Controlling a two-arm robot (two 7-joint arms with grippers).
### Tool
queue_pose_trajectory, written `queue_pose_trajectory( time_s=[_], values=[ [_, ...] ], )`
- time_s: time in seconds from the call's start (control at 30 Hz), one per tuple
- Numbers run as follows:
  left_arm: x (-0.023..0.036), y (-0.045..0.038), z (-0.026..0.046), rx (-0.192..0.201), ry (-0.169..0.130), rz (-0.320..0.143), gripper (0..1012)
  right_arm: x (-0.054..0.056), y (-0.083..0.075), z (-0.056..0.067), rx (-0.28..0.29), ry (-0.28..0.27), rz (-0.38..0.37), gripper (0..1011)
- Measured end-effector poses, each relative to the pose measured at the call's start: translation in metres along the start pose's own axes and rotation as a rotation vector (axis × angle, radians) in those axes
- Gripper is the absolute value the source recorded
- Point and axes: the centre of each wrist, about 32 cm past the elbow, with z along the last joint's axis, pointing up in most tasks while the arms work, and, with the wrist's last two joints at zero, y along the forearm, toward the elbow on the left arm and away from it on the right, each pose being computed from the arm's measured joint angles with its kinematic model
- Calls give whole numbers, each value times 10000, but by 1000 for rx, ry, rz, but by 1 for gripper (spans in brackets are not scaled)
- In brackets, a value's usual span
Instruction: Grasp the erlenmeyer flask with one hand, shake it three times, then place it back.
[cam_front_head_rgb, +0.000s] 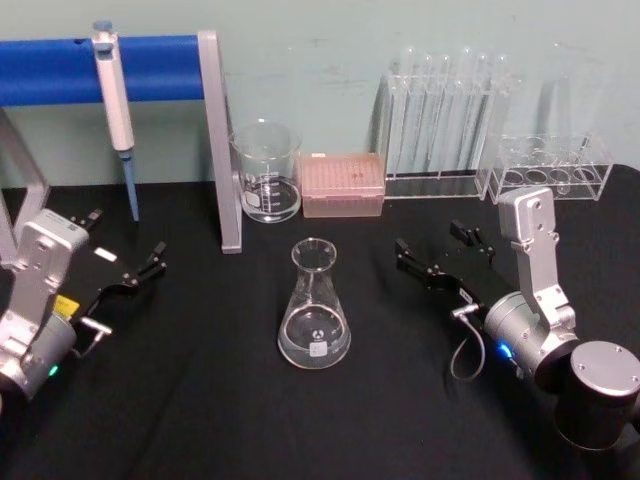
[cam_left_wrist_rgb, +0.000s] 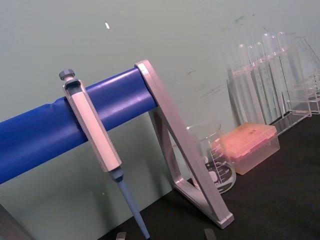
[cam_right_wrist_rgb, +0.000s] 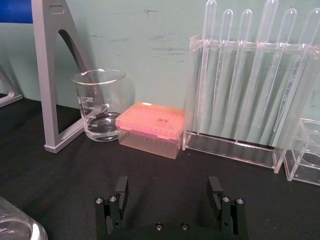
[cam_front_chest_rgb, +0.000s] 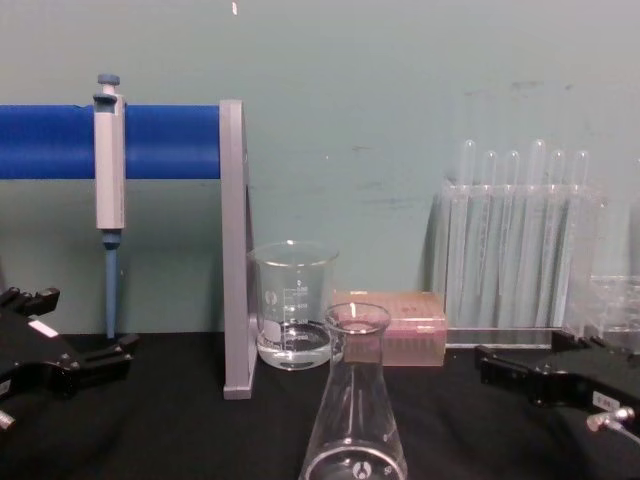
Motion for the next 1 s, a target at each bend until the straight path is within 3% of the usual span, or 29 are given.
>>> queue_pose_trajectory(
  time_s=[1.0],
  values=[
    [0,0,0,0,0,0,1001,0,0,0,0,0,0,1000]
  ],
)
